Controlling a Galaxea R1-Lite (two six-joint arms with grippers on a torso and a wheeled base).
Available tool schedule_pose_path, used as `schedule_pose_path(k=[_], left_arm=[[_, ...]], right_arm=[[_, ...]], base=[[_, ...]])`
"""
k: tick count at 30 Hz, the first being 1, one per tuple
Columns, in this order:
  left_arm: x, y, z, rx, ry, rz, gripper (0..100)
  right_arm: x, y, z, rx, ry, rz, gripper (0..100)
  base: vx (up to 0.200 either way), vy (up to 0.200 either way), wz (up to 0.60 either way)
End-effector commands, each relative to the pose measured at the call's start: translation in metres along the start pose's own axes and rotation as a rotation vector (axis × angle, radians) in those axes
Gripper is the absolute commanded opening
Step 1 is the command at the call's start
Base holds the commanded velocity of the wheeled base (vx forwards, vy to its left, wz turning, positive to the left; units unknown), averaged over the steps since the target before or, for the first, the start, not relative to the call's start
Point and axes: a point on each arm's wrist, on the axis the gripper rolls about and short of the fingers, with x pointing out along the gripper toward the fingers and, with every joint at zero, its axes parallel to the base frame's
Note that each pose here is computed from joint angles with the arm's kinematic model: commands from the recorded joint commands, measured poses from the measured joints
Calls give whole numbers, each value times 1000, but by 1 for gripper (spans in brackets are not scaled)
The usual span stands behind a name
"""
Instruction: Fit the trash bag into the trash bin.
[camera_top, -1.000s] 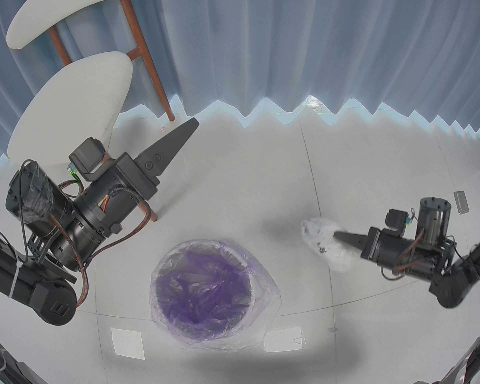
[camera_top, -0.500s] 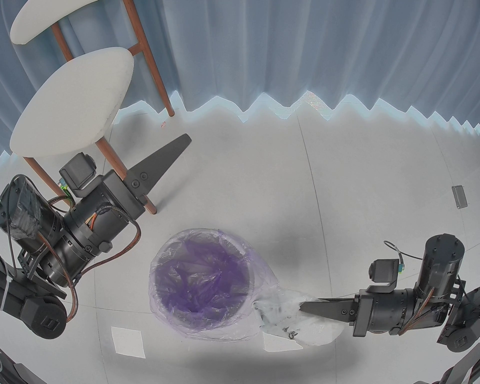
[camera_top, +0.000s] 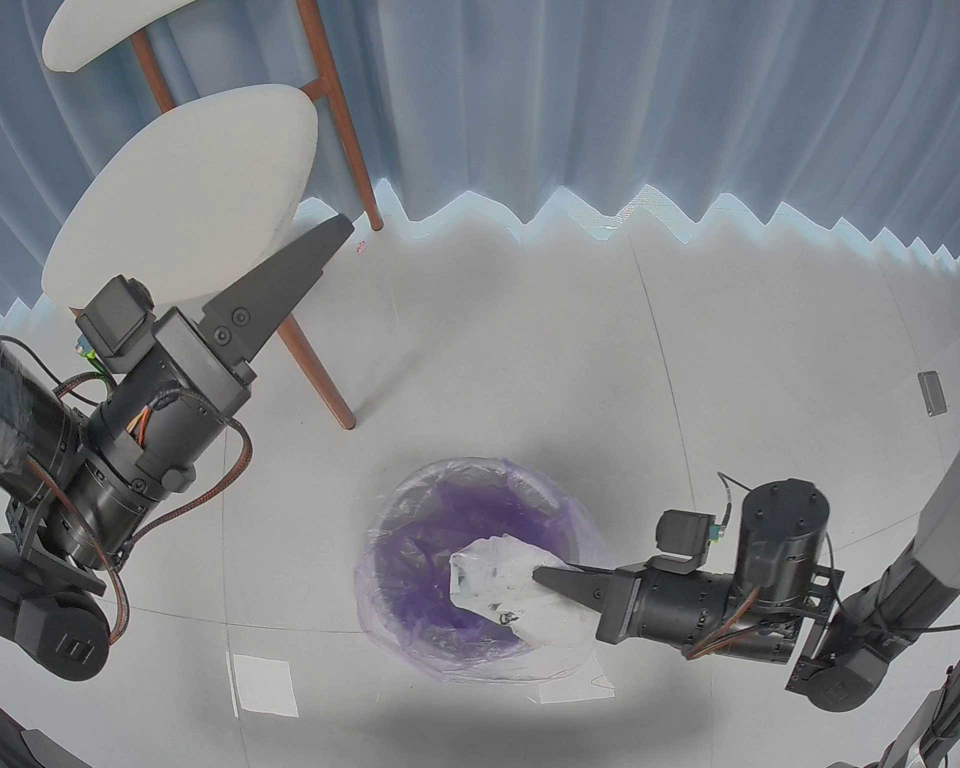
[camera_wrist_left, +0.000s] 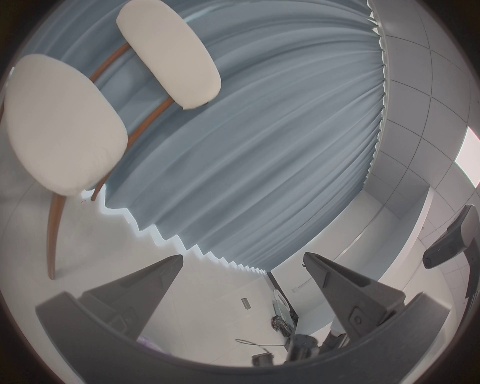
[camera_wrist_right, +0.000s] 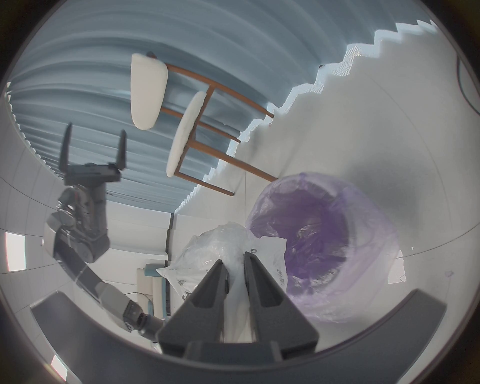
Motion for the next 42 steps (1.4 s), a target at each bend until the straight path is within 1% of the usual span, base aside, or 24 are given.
schedule_pose_path(k=[1,3,5,6,7,8,13,16,20,23,27,28,34,35,37,39,42], left_arm=[[-1,-12,2,-2,-2,-47,100],[-2,-13,0,-5,6,-50,100],[-2,-13,0,-5,6,-50,100],[-1,-14,-1,-8,8,-54,100],[-2,-14,0,-8,6,-54,100],[-1,-14,0,-7,6,-56,100],[-3,-16,2,-5,-1,-61,100],[-3,-16,1,-7,4,-61,100],[-4,-18,0,-13,10,-67,100],[-5,-19,-1,-14,17,-72,100],[-5,-19,-2,-15,21,-74,100],[-5,-19,-1,-14,18,-75,100],[-7,-18,-4,-15,31,-70,100],[-7,-17,-6,20,45,-76,100],[-9,-16,-8,54,59,-80,100],[-9,-16,-9,76,68,-90,100],[-9,-18,-8,81,64,-96,100]], right_arm=[[43,-23,-24,-5,75,-65,0],[51,-31,-22,-7,52,-85,0],[51,-31,-22,-7,52,-85,0],[57,-42,-14,-11,-4,-108,0],[56,-45,-12,-11,-14,-112,0],[56,-45,-13,-11,-14,-112,0],[50,-64,-3,-32,-45,-167,0],[50,-72,-5,-36,-42,-186,0],[57,-78,-16,-44,-46,-175,0],[63,-81,-17,-57,-63,-164,0],[64,-85,-22,-67,-48,-175,0],[64,-85,-22,-65,-49,-175,100],[60,-84,-21,-63,-65,-166,100],[56,-82,-21,-72,-79,-157,100],[54,-79,-18,-75,-89,-151,100],[49,-77,-14,-76,-102,-149,100],[37,-70,0,-80,-148,-141,100]], base=[[0,0,0],[0,0,0],[0,0,0],[0,0,0],[0,0,0],[0,0,0],[0,0,0],[0,0,0],[0,0,0],[0,0,0],[0,0,0],[0,0,0],[0,0,0],[0,0,0],[0,0,0],[0,0,0],[0,0,0]])
